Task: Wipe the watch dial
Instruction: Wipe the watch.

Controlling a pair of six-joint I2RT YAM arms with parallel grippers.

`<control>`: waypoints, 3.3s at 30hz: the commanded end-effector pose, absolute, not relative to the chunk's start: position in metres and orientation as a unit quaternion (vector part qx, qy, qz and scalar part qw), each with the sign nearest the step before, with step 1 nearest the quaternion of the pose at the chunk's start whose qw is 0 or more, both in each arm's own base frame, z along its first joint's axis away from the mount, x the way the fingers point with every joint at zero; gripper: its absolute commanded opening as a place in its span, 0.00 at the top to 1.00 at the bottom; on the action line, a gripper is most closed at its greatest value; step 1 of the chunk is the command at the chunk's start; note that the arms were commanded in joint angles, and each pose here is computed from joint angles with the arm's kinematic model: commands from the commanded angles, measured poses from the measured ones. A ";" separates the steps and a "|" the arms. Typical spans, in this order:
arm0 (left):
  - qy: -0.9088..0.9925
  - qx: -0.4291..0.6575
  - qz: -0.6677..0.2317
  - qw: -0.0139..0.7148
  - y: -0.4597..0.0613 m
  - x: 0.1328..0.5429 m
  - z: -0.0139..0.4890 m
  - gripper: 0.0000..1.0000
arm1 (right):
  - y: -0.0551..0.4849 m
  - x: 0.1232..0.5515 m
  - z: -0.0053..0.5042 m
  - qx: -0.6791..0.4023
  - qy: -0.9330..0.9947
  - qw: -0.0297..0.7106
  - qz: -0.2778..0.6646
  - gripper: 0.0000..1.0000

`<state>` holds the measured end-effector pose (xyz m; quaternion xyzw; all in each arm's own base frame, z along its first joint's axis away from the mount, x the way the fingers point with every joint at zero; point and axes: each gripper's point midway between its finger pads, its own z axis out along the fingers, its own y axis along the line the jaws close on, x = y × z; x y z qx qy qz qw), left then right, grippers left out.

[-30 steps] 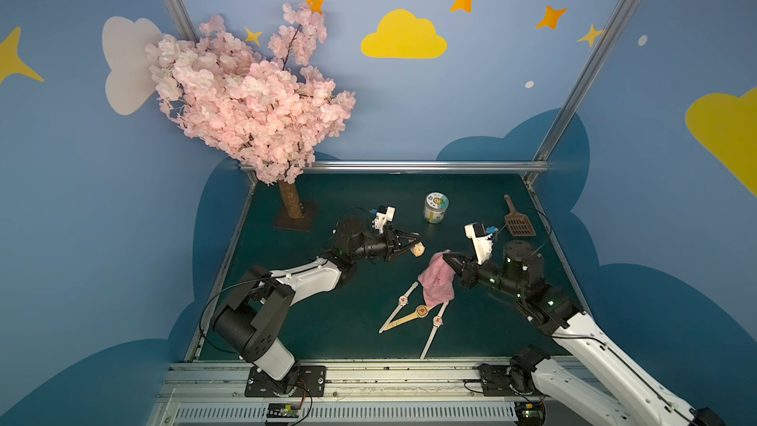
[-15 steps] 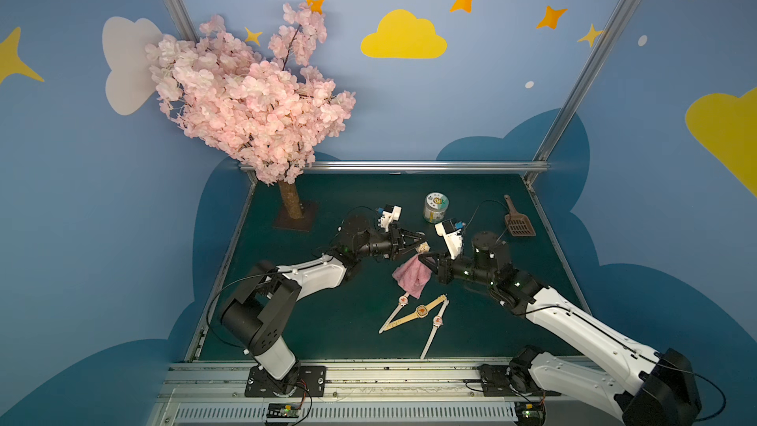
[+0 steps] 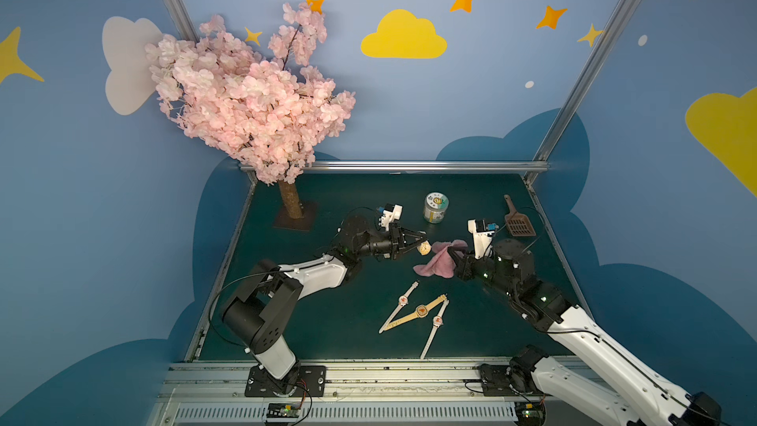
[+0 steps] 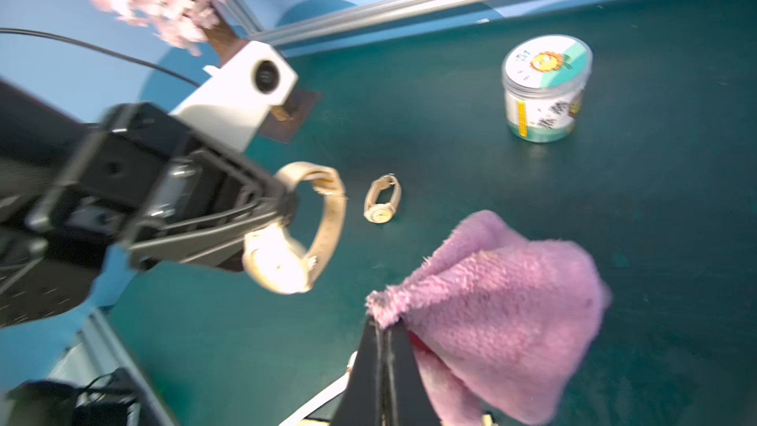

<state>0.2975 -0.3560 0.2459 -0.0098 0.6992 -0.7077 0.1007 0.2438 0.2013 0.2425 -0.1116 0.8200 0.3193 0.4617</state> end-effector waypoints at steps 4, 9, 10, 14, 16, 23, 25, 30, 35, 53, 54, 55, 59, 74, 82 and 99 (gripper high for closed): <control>0.691 -0.001 -0.715 0.105 -0.357 0.297 0.249 0.97 | 0.237 0.221 0.281 -0.197 0.747 0.473 0.425 1.00; 0.689 0.006 -0.717 0.105 -0.359 0.294 0.253 0.97 | 0.258 0.226 0.289 -0.214 0.739 0.461 0.442 1.00; 0.689 0.007 -0.717 0.105 -0.359 0.293 0.254 0.97 | 0.260 0.229 0.286 -0.212 0.743 0.459 0.439 1.00; 0.690 0.007 -0.716 0.108 -0.359 0.290 0.254 0.97 | 0.252 0.251 0.268 -0.162 0.781 0.462 0.388 1.00; 0.690 0.007 -0.716 0.110 -0.358 0.289 0.255 0.97 | 0.242 0.258 0.259 -0.136 0.799 0.462 0.359 1.00; 0.691 0.008 -0.715 0.109 -0.358 0.289 0.254 0.97 | 0.205 0.263 0.239 -0.070 0.833 0.468 0.288 1.00; 0.691 0.008 -0.714 0.109 -0.358 0.290 0.253 0.97 | 0.203 0.259 0.243 -0.073 0.827 0.474 0.294 1.00; 0.691 0.006 -0.715 0.106 -0.359 0.291 0.252 0.97 | 0.227 0.239 0.267 -0.143 0.779 0.485 0.372 1.00; 0.692 0.005 -0.714 0.106 -0.359 0.291 0.251 0.97 | 0.255 0.219 0.285 -0.204 0.740 0.461 0.446 1.00; 0.695 0.000 -0.711 0.108 -0.356 0.292 0.249 0.97 | 0.211 0.257 0.232 -0.078 0.834 0.458 0.298 1.00; 0.695 0.000 -0.711 0.107 -0.356 0.292 0.249 0.97 | 0.215 0.253 0.235 -0.094 0.827 0.459 0.310 1.00; 0.695 -0.001 -0.711 0.108 -0.356 0.292 0.249 0.97 | 0.220 0.247 0.240 -0.115 0.817 0.461 0.326 1.00; 0.695 -0.002 -0.711 0.109 -0.356 0.294 0.248 0.97 | 0.240 0.228 0.256 -0.180 0.788 0.451 0.379 1.00; 0.696 -0.001 -0.711 0.103 -0.363 0.291 0.246 0.97 | 0.246 0.261 0.238 -0.127 0.831 0.429 0.332 1.00; 0.696 -0.003 -0.711 0.102 -0.361 0.291 0.246 0.97 | 0.215 0.258 0.227 -0.094 0.850 0.438 0.276 1.00; 0.696 -0.004 -0.710 0.106 -0.358 0.291 0.245 0.97 | 0.270 0.224 0.281 -0.215 0.747 0.442 0.446 1.00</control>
